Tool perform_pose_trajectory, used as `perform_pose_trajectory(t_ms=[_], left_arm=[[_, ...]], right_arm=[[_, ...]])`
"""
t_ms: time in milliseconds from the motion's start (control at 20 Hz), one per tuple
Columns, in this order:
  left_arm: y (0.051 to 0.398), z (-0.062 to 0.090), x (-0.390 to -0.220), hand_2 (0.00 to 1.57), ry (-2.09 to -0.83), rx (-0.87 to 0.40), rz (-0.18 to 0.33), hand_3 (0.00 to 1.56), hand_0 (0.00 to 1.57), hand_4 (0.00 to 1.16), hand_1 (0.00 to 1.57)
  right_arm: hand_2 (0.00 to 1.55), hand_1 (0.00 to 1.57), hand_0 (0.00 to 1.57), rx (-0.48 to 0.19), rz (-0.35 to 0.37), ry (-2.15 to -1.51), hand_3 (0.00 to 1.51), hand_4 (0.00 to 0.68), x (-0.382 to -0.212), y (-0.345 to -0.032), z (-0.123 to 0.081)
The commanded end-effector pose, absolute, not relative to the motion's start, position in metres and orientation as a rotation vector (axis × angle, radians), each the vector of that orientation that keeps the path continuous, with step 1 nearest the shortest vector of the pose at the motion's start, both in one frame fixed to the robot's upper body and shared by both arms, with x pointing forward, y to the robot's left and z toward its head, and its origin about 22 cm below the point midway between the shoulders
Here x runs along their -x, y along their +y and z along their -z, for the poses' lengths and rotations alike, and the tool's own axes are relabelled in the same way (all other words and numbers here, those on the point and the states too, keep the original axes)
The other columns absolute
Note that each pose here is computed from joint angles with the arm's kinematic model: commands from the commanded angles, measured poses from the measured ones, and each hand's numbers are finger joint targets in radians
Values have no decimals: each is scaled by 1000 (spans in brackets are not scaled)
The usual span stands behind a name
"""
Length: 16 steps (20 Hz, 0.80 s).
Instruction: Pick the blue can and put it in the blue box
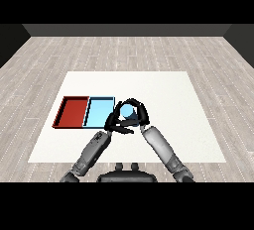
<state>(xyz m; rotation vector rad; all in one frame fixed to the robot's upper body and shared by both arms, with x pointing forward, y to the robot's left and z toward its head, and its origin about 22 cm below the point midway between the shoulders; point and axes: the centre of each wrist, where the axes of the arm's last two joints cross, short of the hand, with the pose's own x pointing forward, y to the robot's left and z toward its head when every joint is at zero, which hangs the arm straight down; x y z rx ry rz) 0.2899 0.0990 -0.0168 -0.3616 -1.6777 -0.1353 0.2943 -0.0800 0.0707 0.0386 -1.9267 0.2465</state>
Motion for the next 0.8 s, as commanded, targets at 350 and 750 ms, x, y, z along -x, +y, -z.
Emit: perform_pose_trajectory(t_ms=[350,750], left_arm=[[92,30,-293,0,-1703,432,127,0,0,0,0],[70,25,-285,0,-1628,337,151,0,0,418,0]], right_arm=[[1455,1461,1461,-130,-164,-1900,1388,589,-287,-64,-76],[1464,1479,1479,-211,-85,-1894,1392,593,-278,-74,-70]])
